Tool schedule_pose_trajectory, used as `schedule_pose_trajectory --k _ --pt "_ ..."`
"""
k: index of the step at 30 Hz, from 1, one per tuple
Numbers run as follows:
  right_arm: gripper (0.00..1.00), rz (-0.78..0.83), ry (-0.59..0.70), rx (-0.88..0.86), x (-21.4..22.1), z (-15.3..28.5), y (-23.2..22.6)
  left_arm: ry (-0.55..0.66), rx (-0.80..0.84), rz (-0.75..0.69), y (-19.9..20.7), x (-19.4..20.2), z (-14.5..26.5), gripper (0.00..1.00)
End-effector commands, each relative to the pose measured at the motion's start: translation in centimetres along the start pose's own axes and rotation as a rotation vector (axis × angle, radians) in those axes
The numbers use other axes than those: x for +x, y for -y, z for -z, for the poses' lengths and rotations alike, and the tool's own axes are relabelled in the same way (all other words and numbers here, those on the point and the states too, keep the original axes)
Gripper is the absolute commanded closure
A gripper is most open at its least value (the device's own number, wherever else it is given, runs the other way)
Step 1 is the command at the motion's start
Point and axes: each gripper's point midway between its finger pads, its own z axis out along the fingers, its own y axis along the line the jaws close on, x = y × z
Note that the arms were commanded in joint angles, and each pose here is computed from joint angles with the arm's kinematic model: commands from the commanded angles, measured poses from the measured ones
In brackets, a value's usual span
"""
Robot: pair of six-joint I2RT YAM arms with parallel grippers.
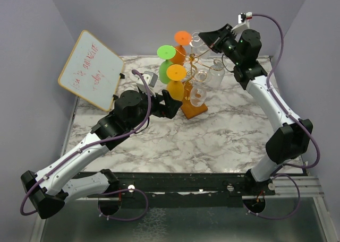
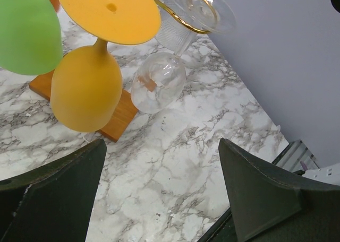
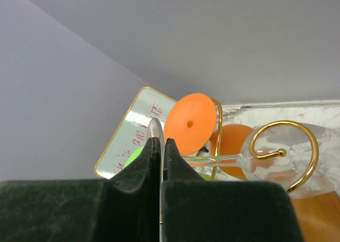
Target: Place the wine glass upside down on the wine glass rack
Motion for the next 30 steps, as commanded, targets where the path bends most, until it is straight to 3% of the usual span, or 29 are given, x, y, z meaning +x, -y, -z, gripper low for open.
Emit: schedule_pose_trajectory --k 1,20,30 --pt "0.99 0.015 0.068 0.002 -1.9 1.0 -1.4 0.006 -0.026 0.007 -0.5 0.1 0.5 0.13" --pt "0.99 0.049 0.178 0.188 -3.6 2.4 1.8 0.012 -0.044 0.01 -0.9 0.2 0.5 0.13" --pt "0.99 0.134 0.242 0.196 -5.0 1.7 2.3 0.015 -0.047 0.009 -1.0 0.1 0.5 0.13"
